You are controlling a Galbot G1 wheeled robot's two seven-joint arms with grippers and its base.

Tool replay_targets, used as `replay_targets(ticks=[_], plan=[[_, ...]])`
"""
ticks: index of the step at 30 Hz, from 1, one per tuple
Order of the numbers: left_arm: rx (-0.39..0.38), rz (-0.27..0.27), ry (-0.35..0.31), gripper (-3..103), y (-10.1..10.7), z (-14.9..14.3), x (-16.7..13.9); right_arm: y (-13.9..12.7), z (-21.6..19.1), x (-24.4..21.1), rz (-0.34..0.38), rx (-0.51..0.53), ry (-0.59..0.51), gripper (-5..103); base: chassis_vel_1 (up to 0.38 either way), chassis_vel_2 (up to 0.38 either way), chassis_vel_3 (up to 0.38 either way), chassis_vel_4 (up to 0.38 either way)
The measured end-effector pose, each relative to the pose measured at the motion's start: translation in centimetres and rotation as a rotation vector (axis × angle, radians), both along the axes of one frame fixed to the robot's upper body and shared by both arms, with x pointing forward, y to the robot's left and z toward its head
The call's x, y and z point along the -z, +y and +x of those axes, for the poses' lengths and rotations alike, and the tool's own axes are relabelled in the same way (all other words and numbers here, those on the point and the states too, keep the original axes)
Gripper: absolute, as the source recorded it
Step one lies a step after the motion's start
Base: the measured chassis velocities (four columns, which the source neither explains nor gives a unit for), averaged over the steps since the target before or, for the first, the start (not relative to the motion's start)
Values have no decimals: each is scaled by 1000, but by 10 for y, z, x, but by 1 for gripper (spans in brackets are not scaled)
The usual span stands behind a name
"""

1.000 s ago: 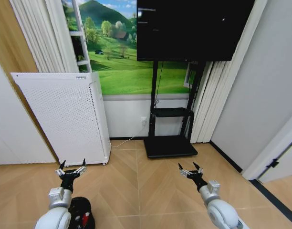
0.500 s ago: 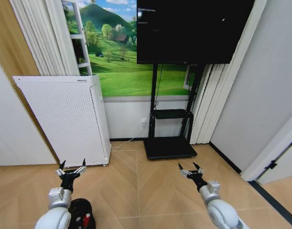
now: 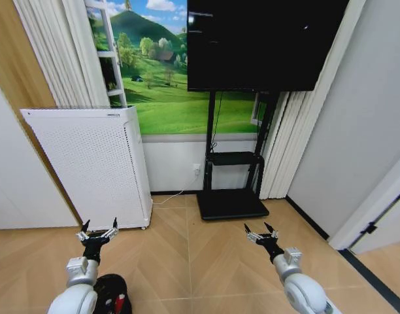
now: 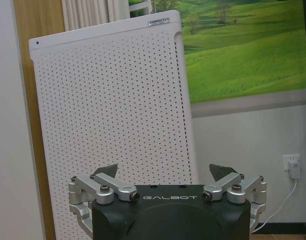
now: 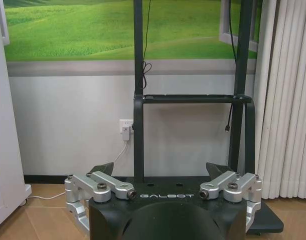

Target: Pick up the trash bin and place the garbage on the floor into it.

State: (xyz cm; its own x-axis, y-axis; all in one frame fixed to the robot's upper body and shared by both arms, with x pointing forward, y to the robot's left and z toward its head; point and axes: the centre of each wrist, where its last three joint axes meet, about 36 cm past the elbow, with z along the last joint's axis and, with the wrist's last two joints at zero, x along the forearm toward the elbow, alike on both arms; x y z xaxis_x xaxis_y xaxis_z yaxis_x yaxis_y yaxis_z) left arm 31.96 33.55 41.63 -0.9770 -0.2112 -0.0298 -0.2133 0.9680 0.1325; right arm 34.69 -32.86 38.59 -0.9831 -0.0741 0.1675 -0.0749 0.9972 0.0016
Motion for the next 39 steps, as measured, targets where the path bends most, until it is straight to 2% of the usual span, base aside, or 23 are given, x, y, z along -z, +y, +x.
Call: replay_targets(ticks=[39], plan=[[0, 0, 0, 100, 0, 0, 0, 0, 0, 0, 0, 0, 0, 100, 0, 0, 0, 0]])
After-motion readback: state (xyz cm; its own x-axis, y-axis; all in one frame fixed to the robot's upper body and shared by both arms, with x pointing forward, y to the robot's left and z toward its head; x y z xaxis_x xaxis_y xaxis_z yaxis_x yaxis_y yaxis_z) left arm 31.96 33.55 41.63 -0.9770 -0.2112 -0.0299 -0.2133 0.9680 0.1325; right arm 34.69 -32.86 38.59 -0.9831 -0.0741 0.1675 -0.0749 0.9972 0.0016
